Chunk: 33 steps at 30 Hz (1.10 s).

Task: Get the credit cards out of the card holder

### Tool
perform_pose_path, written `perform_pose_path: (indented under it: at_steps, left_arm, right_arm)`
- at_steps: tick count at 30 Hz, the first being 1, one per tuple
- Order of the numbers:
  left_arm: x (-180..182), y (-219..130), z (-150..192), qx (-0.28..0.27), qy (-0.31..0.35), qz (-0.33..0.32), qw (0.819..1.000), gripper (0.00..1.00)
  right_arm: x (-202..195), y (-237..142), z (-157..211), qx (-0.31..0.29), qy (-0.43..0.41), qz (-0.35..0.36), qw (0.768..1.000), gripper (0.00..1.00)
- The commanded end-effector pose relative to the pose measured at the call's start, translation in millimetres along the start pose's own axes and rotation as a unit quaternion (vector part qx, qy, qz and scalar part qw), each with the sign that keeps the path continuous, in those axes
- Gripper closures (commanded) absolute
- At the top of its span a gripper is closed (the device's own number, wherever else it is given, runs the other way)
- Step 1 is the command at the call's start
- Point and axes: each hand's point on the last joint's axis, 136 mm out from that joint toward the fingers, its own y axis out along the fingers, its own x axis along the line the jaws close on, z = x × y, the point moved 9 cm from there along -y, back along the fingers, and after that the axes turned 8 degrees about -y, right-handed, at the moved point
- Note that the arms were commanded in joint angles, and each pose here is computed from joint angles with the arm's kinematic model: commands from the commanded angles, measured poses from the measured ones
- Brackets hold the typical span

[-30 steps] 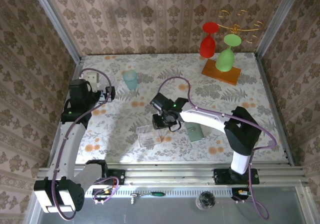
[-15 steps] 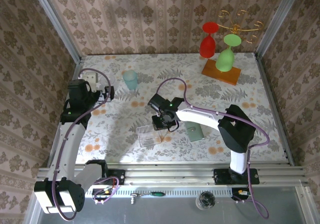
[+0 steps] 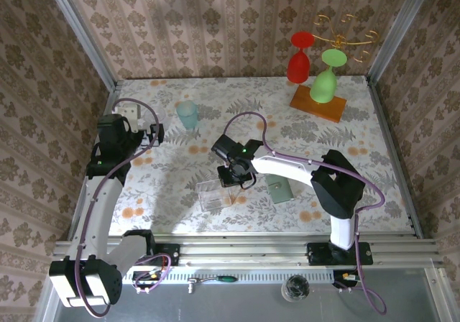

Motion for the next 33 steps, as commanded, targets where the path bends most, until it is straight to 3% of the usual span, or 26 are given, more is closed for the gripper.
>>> perform_pose_path:
  at_steps: [1, 33]
  left_arm:
    - [2.6, 0.4, 1.0, -0.002, 0.008, -0.004, 1.0, 0.0]
    - [4.6, 6.9, 3.5, 0.017, 0.004, -0.008, 1.0, 0.0]
  right_arm:
    - [3.5, 2.1, 1.2, 0.017, -0.005, 0.001, 1.0, 0.82]
    - [-17.9, -21.5, -9.6, -0.034, 0.028, 0.03, 0.999, 0.96]
